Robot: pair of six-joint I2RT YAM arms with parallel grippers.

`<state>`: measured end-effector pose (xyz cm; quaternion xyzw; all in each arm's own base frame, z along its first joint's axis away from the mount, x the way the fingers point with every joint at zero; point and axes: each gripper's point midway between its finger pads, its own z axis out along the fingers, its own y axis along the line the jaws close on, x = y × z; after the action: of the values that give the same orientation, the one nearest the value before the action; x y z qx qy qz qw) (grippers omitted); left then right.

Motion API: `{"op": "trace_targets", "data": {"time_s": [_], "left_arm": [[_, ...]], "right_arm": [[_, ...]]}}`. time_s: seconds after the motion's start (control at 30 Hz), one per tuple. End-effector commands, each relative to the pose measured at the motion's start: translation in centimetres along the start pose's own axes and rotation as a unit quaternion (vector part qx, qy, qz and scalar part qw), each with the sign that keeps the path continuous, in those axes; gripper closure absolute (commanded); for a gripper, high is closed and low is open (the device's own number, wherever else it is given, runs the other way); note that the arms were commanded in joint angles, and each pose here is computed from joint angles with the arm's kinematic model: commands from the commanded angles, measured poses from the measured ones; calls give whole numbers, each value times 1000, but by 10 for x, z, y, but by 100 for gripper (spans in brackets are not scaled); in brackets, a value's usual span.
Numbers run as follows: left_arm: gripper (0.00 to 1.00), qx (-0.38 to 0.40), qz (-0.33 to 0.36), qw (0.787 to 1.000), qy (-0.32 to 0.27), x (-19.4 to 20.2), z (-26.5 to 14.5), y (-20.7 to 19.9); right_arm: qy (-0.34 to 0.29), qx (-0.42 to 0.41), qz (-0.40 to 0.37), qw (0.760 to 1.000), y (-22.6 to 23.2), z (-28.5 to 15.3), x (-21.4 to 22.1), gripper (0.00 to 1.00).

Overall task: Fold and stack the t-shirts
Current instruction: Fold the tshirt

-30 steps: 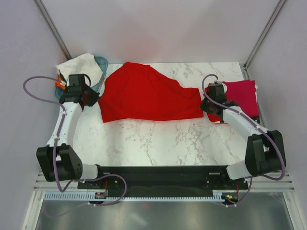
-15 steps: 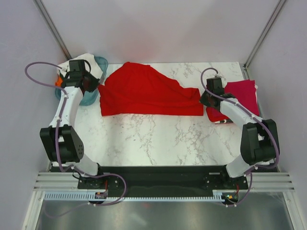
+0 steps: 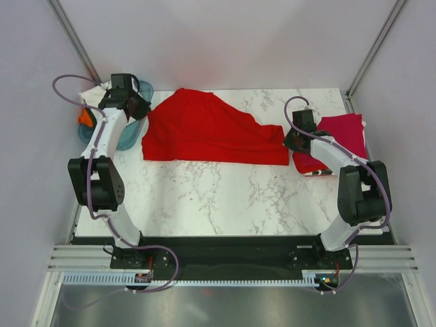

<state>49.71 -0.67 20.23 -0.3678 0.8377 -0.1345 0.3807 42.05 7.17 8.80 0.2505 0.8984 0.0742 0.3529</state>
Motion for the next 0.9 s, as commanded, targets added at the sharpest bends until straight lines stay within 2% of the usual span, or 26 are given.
{"op": "trace_targets", "data": {"time_s": [0.0, 0.23, 0.63, 0.87], "left_arm": [[98, 13, 21, 999, -37, -19, 0, -22], [98, 11, 37, 999, -37, -12, 14, -37], [98, 20, 25, 999, -28, -10, 42, -56], [98, 16, 22, 999, -45, -19, 44, -59]], "right_arm": [[-35, -8, 13, 999, 10, 1, -26, 100], [-35, -7, 16, 999, 12, 8, -30, 100], [-32, 3, 21, 999, 9, 20, -30, 100], [-34, 5, 24, 999, 7, 23, -34, 100]]}}
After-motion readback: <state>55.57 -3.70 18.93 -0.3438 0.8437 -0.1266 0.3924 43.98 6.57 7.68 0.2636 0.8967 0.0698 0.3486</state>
